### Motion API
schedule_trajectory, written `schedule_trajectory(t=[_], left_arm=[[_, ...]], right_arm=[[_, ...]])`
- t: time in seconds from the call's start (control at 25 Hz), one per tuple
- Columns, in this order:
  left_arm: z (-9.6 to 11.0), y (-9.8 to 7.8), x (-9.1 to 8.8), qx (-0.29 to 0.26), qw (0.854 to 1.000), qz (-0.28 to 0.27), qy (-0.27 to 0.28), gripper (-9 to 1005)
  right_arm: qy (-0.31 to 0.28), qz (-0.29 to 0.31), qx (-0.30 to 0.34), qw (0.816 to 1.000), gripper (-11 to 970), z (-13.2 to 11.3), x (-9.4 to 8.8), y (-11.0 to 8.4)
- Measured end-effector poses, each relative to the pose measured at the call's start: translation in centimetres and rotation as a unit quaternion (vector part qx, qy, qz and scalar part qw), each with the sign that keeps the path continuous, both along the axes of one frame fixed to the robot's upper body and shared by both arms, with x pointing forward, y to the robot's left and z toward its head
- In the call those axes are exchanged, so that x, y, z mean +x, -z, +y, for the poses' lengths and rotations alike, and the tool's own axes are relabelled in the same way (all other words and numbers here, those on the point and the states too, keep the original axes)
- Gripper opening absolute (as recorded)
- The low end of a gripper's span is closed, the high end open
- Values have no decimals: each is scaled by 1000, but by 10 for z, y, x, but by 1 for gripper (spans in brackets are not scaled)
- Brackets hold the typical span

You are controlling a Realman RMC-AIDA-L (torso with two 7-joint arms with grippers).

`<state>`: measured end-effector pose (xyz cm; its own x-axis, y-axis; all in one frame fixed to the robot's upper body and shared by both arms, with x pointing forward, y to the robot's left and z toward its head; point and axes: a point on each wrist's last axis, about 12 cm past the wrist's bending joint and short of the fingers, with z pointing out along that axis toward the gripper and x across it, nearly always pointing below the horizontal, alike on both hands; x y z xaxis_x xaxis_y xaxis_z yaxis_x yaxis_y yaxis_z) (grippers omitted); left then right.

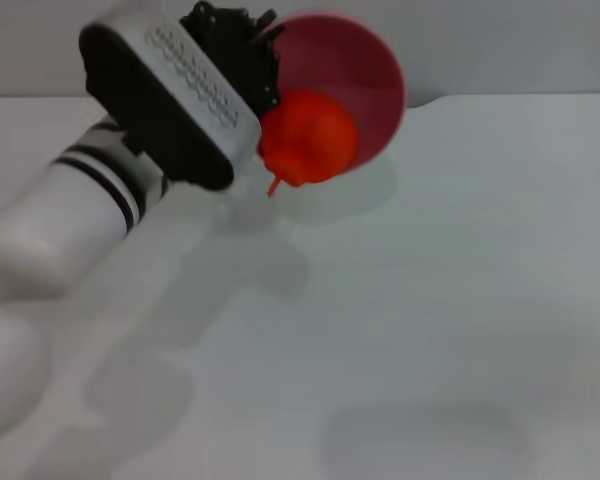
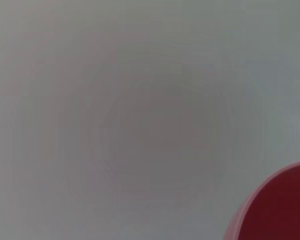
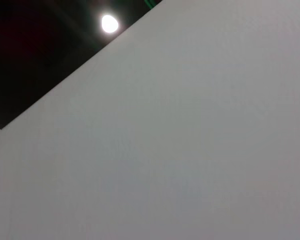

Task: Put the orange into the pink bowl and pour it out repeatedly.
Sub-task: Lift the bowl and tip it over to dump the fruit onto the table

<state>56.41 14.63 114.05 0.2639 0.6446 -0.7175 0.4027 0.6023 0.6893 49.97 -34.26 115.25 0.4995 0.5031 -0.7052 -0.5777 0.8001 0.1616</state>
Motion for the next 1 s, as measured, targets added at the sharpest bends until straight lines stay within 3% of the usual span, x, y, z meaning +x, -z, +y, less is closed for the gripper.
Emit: schedule_trajectory(t=[0.12, 0.36, 0.56, 1.0], left_arm=[[-3, 9, -5, 8, 999, -49, 4, 41], [-5, 11, -8, 2, 996, -89, 4, 41], [-6, 12, -18, 7, 987, -159, 2, 41], [-13, 13, -23, 37, 981, -191, 12, 41]], right_arm=[[-13, -3, 5, 1000, 412, 5, 2, 2], [-31, -8, 14, 999, 411, 11, 5, 3], [-38, -8, 17, 999, 411, 13, 6, 4], [-44, -8, 22, 999, 411, 16, 8, 5]])
